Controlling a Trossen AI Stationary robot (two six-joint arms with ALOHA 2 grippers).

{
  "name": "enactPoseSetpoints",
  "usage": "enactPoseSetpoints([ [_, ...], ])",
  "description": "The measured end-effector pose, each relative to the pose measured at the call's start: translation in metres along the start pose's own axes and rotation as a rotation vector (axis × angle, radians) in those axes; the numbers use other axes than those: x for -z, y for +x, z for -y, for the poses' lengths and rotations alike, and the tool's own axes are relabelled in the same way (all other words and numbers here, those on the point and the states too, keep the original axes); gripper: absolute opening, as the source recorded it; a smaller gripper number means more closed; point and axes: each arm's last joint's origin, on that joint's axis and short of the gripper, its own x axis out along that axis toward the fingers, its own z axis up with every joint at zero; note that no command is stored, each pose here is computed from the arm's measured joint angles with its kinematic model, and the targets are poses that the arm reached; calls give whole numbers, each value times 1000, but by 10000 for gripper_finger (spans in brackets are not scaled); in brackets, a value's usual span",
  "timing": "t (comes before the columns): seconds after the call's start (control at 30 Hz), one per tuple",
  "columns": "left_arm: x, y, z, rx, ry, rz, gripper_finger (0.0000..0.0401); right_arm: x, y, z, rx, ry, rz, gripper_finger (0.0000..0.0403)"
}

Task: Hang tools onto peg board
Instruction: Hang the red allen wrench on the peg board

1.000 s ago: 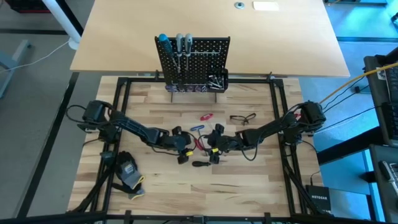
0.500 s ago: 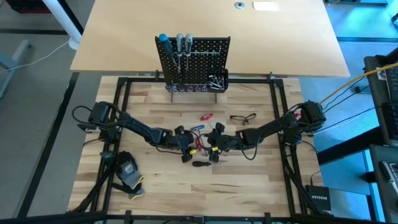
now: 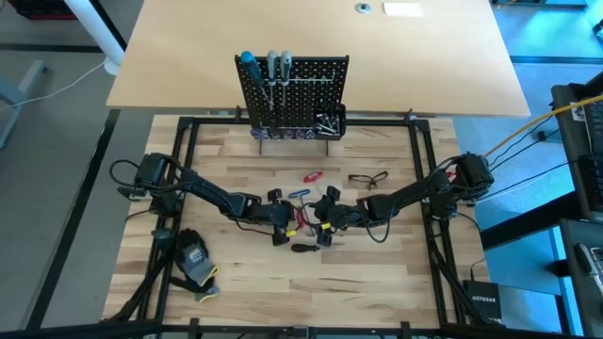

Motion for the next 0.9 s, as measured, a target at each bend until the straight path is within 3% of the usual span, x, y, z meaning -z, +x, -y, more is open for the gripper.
enactPoseSetpoints([
  [0.1, -2, -1, 0, 0, 37, 2, 4, 0, 0, 0, -9, -2, -4, 276],
  [0.2, -5, -5, 0, -2, 65, 11, 3, 0, 0, -1, -26, -87, -10, 276],
  [0.3, -7, -18, 2, -49, 112, 21, 2, -15, -9, 1, 21, -118, 7, 276],
  [0.63, -33, -86, 15, -258, 194, 237, 1, -59, -76, -6, -15, -72, 208, 276],
  [0.9, -52, -121, 18, -323, 227, 411, 0, -60, -84, -10, 7, -69, 238, 275],
])
